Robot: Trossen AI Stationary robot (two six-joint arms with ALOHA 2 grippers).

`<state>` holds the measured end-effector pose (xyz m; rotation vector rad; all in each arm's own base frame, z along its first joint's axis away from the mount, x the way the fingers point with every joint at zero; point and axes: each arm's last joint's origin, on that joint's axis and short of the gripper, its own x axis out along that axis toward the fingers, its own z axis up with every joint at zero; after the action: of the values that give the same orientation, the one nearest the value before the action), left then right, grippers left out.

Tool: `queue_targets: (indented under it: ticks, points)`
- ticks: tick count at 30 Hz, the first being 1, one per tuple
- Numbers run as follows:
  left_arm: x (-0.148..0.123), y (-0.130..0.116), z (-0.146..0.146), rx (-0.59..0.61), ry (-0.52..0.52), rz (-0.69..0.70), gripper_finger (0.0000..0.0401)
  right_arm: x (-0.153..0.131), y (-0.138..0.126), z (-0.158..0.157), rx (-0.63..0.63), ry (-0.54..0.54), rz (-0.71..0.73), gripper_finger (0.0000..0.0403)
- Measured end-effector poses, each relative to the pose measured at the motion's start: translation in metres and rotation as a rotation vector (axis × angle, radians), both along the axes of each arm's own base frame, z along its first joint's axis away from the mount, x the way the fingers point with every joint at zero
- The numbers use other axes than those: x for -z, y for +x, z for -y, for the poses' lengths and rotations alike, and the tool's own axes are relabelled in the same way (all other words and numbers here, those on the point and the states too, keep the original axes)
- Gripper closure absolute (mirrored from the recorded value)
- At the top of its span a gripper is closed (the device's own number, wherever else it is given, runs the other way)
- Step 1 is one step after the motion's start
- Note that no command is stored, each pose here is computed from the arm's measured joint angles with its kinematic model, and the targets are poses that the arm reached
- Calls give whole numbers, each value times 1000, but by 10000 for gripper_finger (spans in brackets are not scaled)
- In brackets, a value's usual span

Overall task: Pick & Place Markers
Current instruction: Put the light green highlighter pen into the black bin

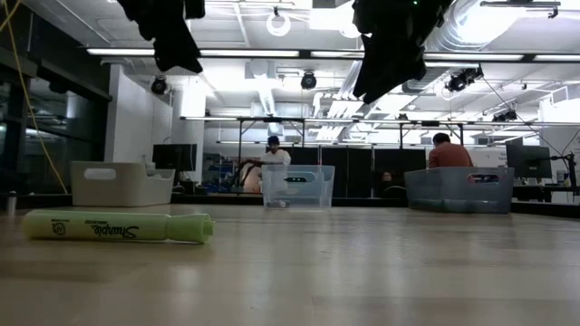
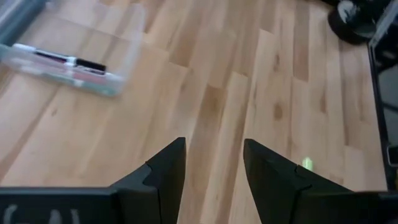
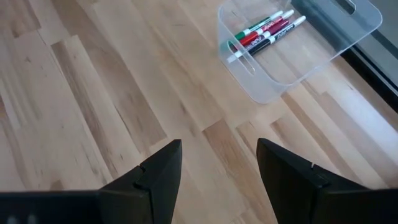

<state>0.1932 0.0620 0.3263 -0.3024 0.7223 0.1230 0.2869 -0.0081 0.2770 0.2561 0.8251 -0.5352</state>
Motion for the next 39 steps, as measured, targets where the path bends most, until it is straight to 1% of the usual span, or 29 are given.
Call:
queue_targets:
  ticks: [13, 17, 20, 26, 32, 36, 39]
  points:
    - [7, 13, 61, 119, 53, -80, 242, 0, 0, -2, -38, 46, -2, 206]
    - [11, 17, 78, 173, 81, -100, 242, 1, 0, -2, -57, 42, -8, 206]
    - [16, 24, 90, 228, 85, -113, 242, 1, 0, -2, -69, 45, -10, 206]
    - [33, 38, 114, 289, 70, -190, 242, 1, 0, -2, -74, 52, -11, 206]
    - [57, 51, 137, 320, 118, -286, 242, 1, 0, -3, -83, 62, -15, 206]
    - [72, 59, 150, 341, 124, -335, 242, 5, -4, -5, -122, 106, -77, 205]
    - [78, 62, 158, 339, 121, -346, 242, 8, -10, -10, -155, 128, -146, 205]
